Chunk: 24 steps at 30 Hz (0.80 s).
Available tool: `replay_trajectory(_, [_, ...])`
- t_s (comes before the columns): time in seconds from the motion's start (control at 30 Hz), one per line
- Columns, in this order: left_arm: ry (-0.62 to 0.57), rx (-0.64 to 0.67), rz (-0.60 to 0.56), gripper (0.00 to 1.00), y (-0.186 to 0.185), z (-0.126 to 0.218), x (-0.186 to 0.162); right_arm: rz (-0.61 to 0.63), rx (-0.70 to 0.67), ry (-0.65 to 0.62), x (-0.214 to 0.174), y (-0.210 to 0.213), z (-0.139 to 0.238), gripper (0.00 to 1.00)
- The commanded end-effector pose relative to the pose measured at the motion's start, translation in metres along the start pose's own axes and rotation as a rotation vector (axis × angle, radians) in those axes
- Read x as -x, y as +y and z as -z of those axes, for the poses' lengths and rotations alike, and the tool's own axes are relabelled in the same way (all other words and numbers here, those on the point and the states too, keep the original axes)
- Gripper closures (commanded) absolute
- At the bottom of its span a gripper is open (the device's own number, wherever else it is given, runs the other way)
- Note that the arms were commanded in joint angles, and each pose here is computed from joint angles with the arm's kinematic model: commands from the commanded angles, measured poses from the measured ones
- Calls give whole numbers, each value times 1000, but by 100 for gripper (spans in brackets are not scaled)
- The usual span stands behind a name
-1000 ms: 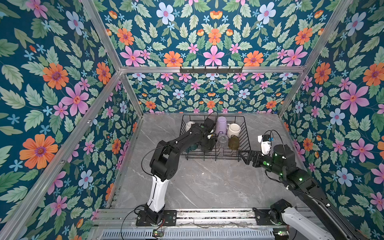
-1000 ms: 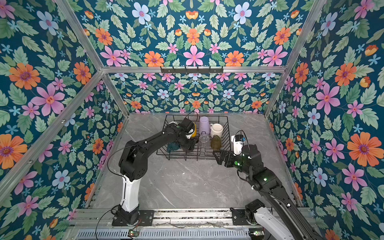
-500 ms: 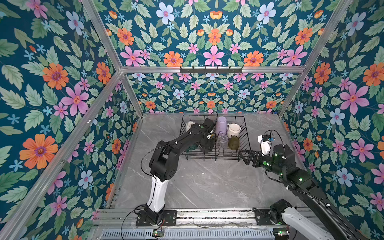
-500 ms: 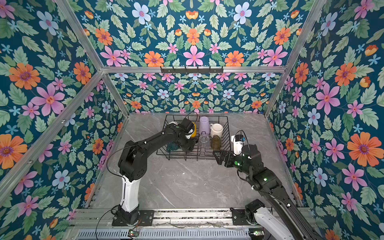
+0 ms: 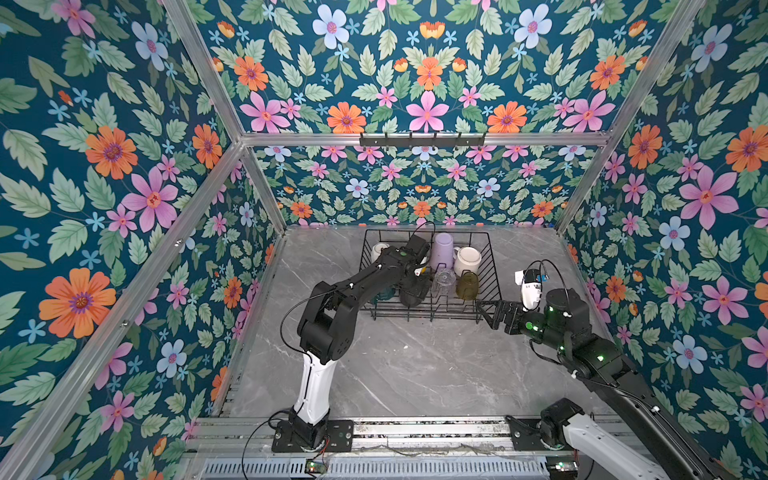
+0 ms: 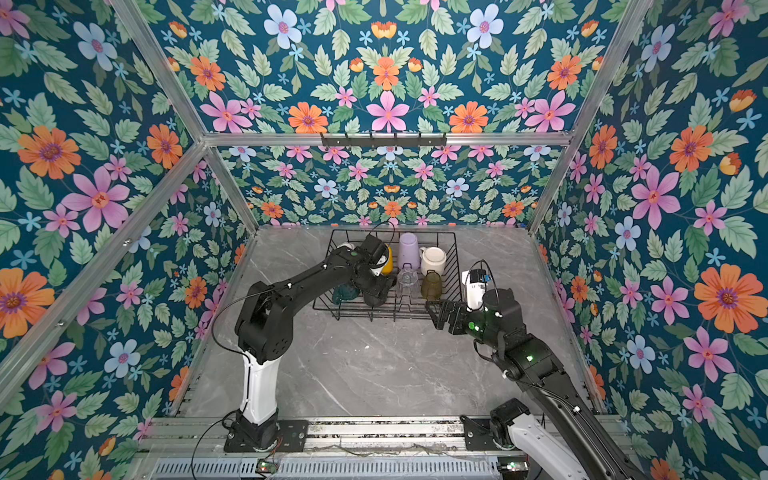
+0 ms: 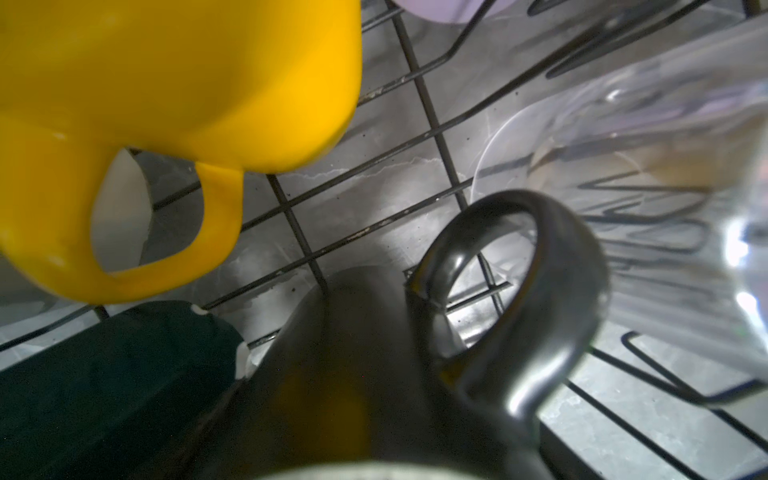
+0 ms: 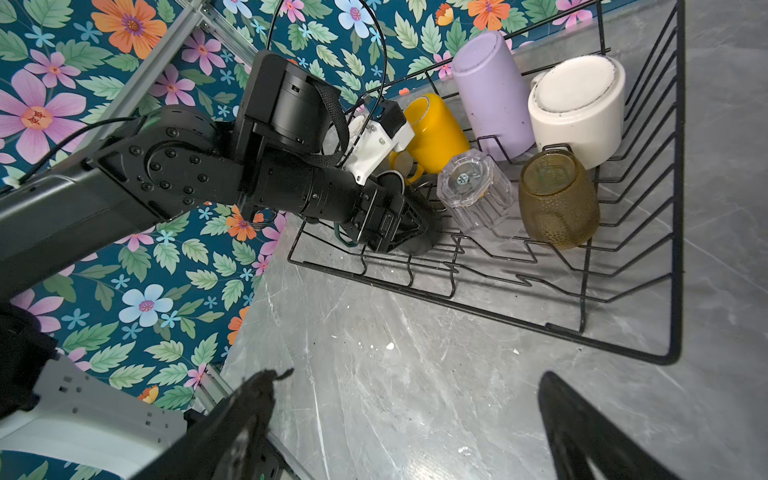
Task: Load the cups into the dish rack
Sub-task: 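Open the left gripper and lift it off the black mug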
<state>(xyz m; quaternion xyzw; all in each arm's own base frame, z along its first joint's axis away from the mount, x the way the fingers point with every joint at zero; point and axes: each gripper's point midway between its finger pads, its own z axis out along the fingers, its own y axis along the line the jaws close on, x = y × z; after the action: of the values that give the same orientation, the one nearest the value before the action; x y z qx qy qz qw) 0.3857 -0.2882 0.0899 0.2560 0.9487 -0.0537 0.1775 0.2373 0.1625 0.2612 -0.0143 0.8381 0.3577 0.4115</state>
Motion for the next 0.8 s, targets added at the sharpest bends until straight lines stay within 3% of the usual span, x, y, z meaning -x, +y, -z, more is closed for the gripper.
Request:
replay_trajectory(0.0, [-43,-24,-6,11,-4,10,8,15,14,-6,3,4,1,1])
replay_trajectory(0.5, [-314,-61,31,8,-4,76,31,63,-23,-4,8,-1,-3,1])
replay_trajectory(0.77, [-703,17,129,4,34,162,38,100,-165,-22,13,-31,-2,1])
